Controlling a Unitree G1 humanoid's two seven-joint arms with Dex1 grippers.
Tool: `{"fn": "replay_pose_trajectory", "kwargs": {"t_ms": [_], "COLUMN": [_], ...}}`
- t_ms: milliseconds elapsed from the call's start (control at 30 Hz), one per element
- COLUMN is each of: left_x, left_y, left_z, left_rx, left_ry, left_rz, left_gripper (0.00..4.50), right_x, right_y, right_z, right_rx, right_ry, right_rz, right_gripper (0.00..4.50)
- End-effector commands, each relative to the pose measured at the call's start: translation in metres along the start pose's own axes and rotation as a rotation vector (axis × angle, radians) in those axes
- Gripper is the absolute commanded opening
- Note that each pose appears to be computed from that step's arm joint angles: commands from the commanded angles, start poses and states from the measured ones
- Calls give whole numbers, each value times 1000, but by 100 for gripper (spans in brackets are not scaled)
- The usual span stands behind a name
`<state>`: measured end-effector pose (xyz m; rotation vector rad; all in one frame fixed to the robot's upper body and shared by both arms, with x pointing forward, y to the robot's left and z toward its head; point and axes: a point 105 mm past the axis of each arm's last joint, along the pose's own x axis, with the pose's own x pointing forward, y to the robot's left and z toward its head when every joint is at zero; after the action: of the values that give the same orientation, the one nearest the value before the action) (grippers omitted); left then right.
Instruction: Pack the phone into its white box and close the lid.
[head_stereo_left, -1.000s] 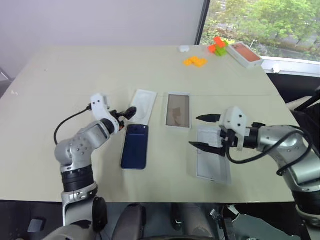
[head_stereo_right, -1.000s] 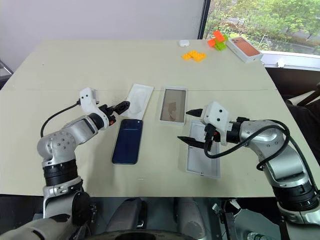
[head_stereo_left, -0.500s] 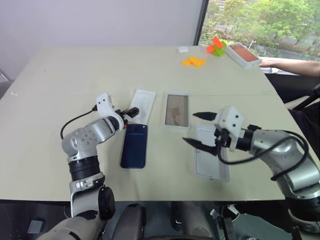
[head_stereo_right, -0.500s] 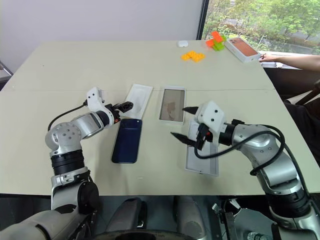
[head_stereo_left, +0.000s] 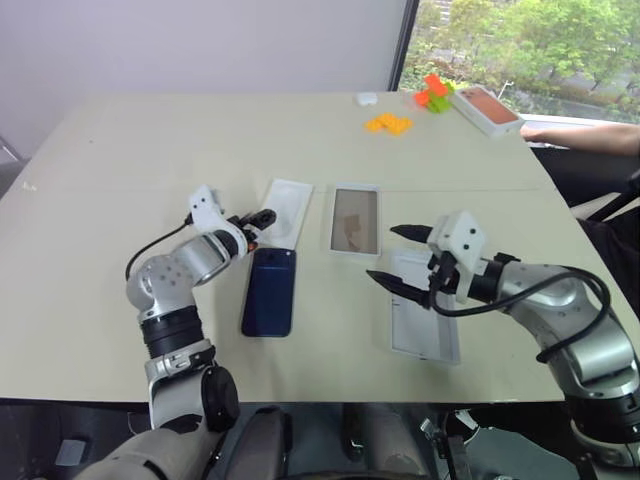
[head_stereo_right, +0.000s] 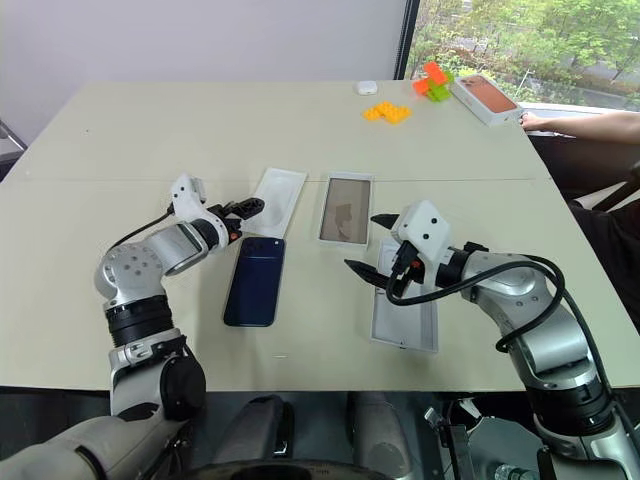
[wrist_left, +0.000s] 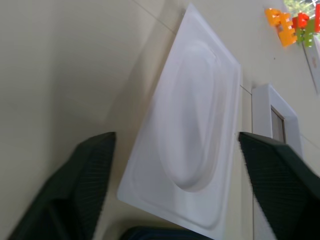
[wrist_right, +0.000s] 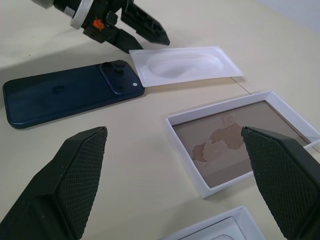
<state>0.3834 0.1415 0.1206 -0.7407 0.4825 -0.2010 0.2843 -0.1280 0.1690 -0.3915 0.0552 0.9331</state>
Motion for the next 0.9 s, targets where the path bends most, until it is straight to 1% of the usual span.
{"fn": "replay_pose_trajectory", "kwargs": {"t_ms": [33,100,300,400,433,700,767,833,900], "left_x": [-4,-5,-7,-10,-11,-16,-20,-21,-21], "left_y": [-10,-10,-10,-10,-11,-17,-23,-23,-19], "left_z": [13,14,16,21,21,20,22,23,26], "left_rx": [-19,-22,-53,-90,-99,-109,-7,92,153], "left_ry": [-41,-42,-61,-97,-103,-103,-118,-124,-145], "left_rz": [-45,-50,-56,-70,-78,-117,-128,-97,-55], "left_gripper": [210,114,114,24,6,6,6,6,58], "right_x": [1,3,6,8,8,9,9,10,10], "right_y": [6,7,10,11,12,13,13,14,14], "right_z": [10,11,13,14,14,14,13,13,13], "right_rx": [-18,-16,-14,-14,-15,-18,-16,-16,-15], "right_ry": [-46,-54,-64,-69,-70,-68,-67,-67,-68], "right_rz": [23,28,40,47,48,51,51,50,50], "right_gripper": [450,450,450,450,450,450,450,450,450]}}
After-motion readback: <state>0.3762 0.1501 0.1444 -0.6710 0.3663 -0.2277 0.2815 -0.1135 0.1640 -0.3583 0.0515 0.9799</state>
